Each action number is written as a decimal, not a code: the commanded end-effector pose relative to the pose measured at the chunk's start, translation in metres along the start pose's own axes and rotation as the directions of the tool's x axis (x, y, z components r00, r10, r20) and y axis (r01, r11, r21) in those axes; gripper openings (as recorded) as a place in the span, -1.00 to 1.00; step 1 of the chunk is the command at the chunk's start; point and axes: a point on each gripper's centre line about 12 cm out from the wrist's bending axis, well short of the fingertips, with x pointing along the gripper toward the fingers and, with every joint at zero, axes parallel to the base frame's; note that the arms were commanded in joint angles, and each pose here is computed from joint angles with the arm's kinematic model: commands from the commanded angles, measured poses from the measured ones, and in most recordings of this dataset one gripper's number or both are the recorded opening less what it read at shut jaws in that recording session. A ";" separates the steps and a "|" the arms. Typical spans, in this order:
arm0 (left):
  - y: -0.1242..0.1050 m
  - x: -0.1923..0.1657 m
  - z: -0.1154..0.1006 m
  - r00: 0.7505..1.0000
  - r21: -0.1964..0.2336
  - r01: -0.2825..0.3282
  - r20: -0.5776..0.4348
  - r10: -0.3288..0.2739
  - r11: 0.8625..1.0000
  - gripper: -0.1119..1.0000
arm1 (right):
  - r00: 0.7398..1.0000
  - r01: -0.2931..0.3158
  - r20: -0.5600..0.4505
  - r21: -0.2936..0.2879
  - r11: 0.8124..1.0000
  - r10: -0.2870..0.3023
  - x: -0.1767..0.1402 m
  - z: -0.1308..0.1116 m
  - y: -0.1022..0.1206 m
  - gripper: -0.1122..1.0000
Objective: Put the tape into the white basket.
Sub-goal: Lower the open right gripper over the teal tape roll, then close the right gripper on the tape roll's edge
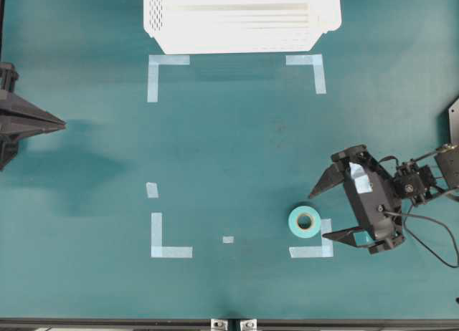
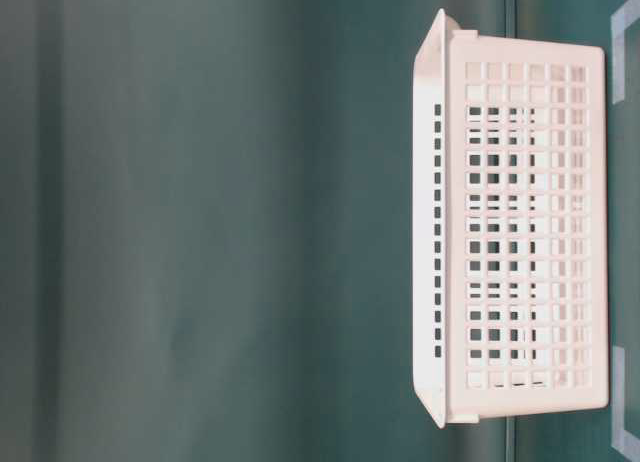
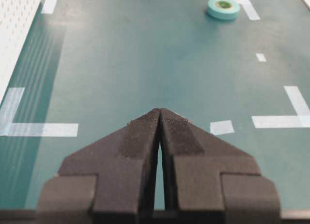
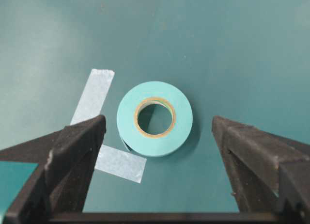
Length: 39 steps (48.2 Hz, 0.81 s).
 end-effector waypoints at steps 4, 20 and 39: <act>0.001 0.000 0.006 1.000 -0.001 -0.007 0.013 0.007 1.000 -0.98 | 1.000 0.002 -0.014 0.003 1.000 -0.002 0.005 0.009 0.003 0.93; 0.001 0.000 0.006 1.000 -0.003 -0.007 0.014 0.007 1.000 -0.98 | 0.998 0.016 -0.069 0.005 1.000 -0.015 0.019 0.009 0.003 0.95; 0.001 0.000 0.006 1.000 -0.003 -0.007 0.013 0.007 1.000 -0.98 | 0.995 0.023 -0.097 0.007 1.000 -0.022 0.026 0.006 0.002 0.97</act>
